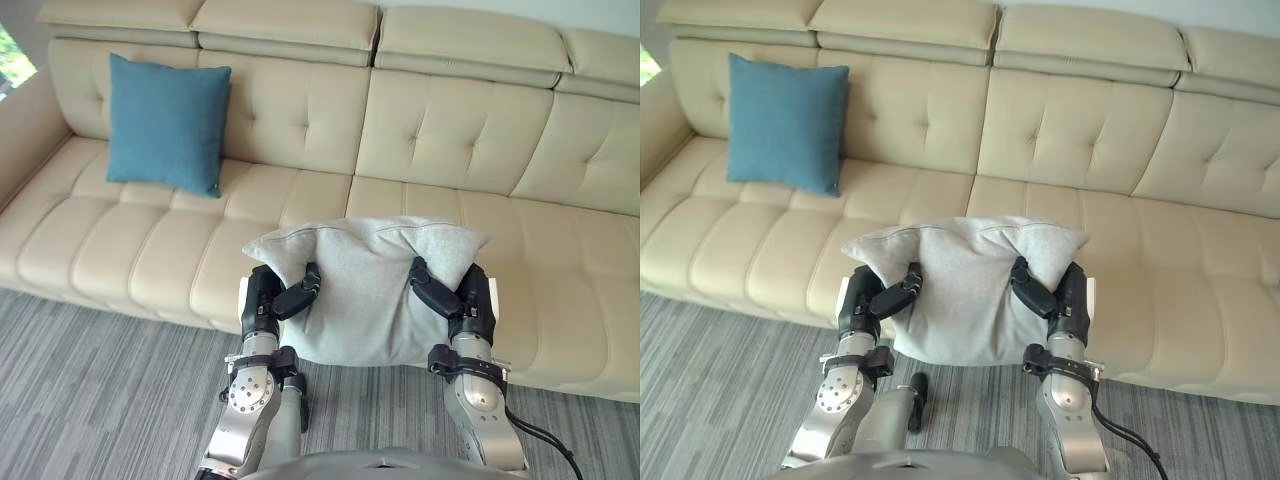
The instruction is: Pick up cushions and gather them together orderly.
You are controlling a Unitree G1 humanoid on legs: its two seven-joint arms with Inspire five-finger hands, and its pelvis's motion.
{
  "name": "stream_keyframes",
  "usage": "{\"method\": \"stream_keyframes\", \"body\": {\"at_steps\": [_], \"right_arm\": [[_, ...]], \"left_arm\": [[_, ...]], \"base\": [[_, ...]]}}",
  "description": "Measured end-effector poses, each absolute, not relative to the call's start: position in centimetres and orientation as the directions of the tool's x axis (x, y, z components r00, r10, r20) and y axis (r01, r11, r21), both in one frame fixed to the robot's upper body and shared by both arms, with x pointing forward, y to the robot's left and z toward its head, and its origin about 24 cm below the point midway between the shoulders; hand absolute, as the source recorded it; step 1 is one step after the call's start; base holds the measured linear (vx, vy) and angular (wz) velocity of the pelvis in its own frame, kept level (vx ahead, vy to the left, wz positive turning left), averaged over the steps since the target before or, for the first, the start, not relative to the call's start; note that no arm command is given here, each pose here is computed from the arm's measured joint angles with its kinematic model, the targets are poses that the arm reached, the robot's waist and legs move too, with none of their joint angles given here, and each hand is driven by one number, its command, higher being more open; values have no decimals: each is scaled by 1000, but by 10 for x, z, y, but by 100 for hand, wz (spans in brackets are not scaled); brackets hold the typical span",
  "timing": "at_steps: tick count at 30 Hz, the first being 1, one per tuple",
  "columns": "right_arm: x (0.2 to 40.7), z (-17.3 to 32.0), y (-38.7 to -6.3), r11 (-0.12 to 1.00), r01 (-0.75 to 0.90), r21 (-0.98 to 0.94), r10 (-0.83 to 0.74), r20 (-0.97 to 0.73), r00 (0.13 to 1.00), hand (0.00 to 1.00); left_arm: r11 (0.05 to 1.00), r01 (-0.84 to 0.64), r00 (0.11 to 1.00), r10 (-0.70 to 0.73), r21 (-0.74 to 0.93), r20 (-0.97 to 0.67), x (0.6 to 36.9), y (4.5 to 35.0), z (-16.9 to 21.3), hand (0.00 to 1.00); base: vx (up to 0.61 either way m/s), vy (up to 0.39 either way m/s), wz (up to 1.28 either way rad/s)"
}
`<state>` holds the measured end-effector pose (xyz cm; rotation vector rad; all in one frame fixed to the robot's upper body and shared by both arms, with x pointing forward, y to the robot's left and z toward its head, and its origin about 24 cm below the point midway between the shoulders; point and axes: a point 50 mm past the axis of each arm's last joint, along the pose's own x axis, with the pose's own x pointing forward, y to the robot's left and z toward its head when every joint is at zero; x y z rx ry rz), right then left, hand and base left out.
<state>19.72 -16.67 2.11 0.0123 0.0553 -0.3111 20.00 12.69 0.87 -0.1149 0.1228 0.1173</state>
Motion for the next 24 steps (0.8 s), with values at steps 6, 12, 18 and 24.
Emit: {"method": "stream_keyframes", "body": {"at_steps": [6,12,18,24], "right_arm": [[204,-3,-165,957,287,-42,-290,-146,946,0],[204,-10,-170,960,263,-99,-277,-171,945,0],[198,-8,-178,949,290,-124,-309,-173,935,0],[196,6,-182,930,351,-113,-363,-110,925,0]], "left_arm": [[990,-125,985,115,-68,-129,200,133,8,0],[994,-105,979,98,-31,-178,197,134,-5,0],[996,-81,975,72,-35,-210,195,127,-11,0],[996,-64,983,52,-67,-175,204,116,-3,0]], "base": [[300,119,-31],[182,-87,19],[80,-111,15],[2,-12,15]]}}
